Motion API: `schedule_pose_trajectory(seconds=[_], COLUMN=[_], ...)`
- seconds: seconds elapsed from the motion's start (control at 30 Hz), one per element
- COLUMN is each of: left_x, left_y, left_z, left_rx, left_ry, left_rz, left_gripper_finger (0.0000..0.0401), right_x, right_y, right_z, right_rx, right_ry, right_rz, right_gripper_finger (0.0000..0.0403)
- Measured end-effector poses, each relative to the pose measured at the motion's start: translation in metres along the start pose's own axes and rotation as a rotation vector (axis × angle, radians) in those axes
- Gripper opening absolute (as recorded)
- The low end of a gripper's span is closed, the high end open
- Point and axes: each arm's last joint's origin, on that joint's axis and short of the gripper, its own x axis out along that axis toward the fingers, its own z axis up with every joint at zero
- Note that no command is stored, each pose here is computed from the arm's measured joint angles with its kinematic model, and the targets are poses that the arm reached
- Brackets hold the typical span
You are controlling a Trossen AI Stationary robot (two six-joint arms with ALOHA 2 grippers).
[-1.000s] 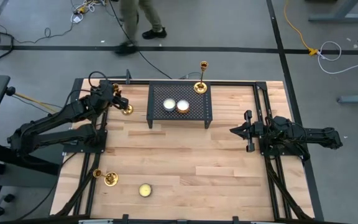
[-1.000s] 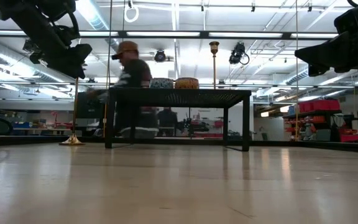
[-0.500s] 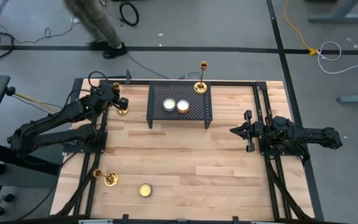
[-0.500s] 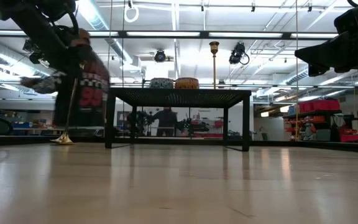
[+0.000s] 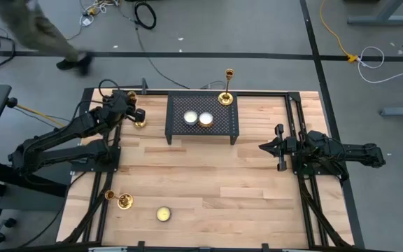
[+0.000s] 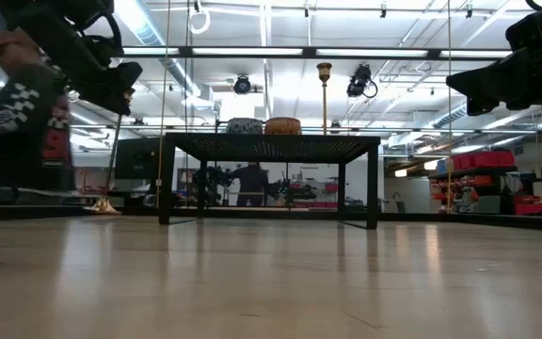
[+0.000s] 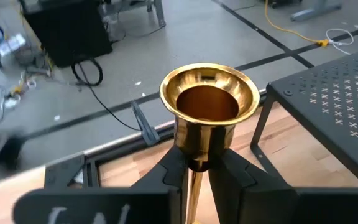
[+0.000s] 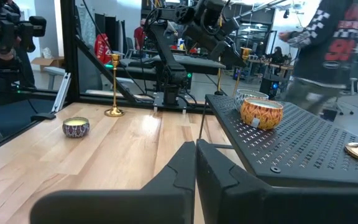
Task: Pick & Place candle stick holders
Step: Put the top gold candle holder on the shelf
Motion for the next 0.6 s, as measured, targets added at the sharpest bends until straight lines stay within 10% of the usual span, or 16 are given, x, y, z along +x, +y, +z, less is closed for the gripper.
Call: schedule_pose_trajectory(seconds=[0.6], left_x=[-0.028], left_y=[0.007], left_z=[0.053], left_rx=[-0.047], left_ry=[-0.149], left_rz=[-0.036], left_gripper_finger=[0.0043], right_x=[0.0], right_y=[0.0], right_z=[0.0], right_rx=[0.0], right_ry=[0.0], right_rz=[0.0], right_gripper_finger=[0.0013])
